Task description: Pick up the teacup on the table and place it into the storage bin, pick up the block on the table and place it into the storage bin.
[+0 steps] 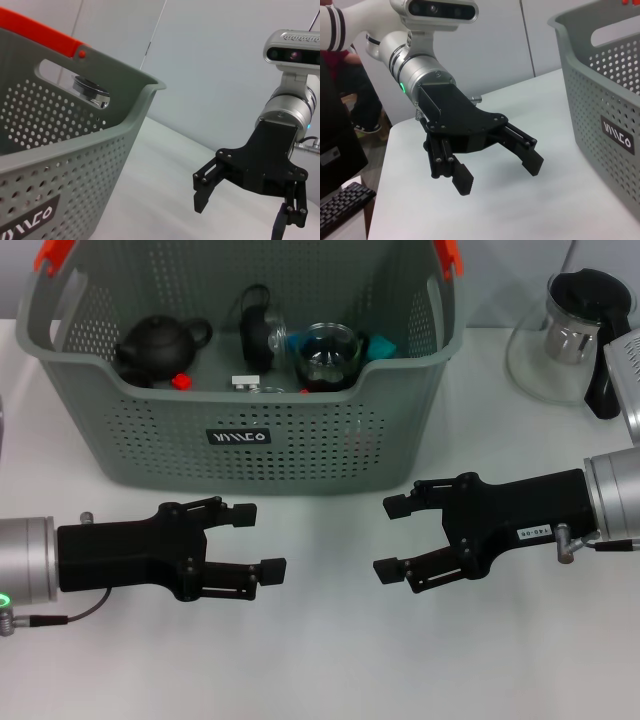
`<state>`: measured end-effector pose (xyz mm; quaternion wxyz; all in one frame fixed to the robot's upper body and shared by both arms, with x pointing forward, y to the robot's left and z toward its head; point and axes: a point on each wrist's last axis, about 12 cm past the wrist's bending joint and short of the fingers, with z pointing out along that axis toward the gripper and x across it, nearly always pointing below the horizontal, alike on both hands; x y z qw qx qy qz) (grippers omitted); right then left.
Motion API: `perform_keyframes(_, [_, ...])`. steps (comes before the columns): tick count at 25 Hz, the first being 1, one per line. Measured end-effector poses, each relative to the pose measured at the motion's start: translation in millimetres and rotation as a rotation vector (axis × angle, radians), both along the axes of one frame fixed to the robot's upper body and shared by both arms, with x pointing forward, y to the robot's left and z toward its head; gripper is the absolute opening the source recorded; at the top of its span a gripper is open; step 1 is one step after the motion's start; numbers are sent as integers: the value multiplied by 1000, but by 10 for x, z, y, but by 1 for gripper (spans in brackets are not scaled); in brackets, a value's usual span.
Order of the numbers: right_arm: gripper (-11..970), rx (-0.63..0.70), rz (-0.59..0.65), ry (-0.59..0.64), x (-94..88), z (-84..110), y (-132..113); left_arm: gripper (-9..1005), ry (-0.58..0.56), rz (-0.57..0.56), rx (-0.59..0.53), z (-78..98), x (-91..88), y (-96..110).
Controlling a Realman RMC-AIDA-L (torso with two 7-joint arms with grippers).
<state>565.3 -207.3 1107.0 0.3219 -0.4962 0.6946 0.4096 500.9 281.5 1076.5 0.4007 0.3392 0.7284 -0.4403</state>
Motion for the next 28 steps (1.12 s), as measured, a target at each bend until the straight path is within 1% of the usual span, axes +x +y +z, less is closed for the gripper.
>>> perform_keyframes(16, [924,-8,-18,3,6,-37,2,959,-4,-9,3,13,20,-14])
perform_keyframes(28, [924,-13,-17,5,1,-47,1,959,-3,20,33,-18,51,6])
